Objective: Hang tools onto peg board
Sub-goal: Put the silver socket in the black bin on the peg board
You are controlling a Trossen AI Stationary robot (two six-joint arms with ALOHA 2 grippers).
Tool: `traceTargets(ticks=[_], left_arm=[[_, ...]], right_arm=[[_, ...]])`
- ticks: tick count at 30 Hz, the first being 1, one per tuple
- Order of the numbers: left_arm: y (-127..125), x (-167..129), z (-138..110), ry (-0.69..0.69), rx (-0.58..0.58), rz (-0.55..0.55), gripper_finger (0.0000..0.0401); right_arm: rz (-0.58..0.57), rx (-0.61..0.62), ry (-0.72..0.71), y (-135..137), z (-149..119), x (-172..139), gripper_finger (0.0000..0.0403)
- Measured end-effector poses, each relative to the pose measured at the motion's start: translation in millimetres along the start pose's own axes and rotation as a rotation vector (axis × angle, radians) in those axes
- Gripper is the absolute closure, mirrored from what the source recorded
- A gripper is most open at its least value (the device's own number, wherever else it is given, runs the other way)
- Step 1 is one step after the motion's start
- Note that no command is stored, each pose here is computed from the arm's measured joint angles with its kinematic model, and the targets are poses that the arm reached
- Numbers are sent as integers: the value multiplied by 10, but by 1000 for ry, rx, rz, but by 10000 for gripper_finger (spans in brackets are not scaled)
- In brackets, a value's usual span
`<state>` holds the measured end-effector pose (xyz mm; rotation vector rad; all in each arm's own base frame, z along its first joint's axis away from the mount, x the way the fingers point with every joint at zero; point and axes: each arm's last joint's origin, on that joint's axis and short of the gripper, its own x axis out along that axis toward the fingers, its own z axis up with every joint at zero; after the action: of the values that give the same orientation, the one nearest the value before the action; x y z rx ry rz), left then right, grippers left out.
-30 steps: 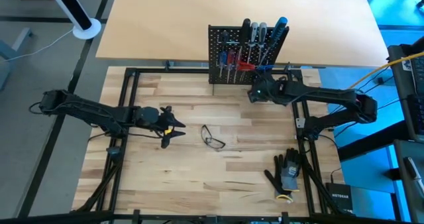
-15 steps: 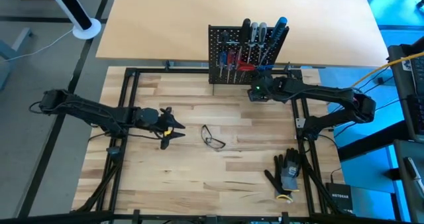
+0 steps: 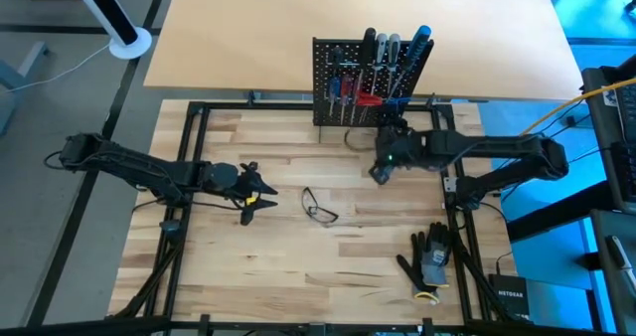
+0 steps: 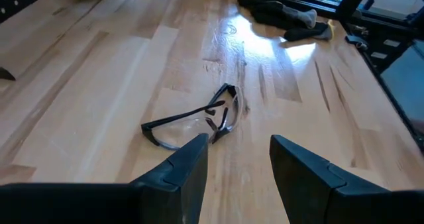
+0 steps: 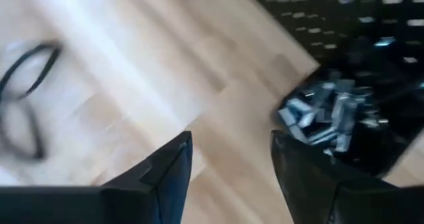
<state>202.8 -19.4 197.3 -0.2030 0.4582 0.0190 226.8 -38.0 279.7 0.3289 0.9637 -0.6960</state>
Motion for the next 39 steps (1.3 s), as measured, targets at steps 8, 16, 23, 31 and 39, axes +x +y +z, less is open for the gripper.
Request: traceTargets(ticks=[8,16,23,31,39], left_arm=[[0,0,1,-1,-14,0,248],[-1,0,3,-3,-16,-1,248],[0,0,1,-1,-14,0,248],[2,0,-9,9,-15,2,248],[-36,-3,-28,23,-5,-14,248]], right_arm=[[35,-215,202,328,-323,17,210],[3,-409,531,474,-550,279,211],[-84,-567,870,490,-731,511,211],[-133,-633,1015,472,-861,658,211],[-124,-564,1241,244,-1210,749,211]])
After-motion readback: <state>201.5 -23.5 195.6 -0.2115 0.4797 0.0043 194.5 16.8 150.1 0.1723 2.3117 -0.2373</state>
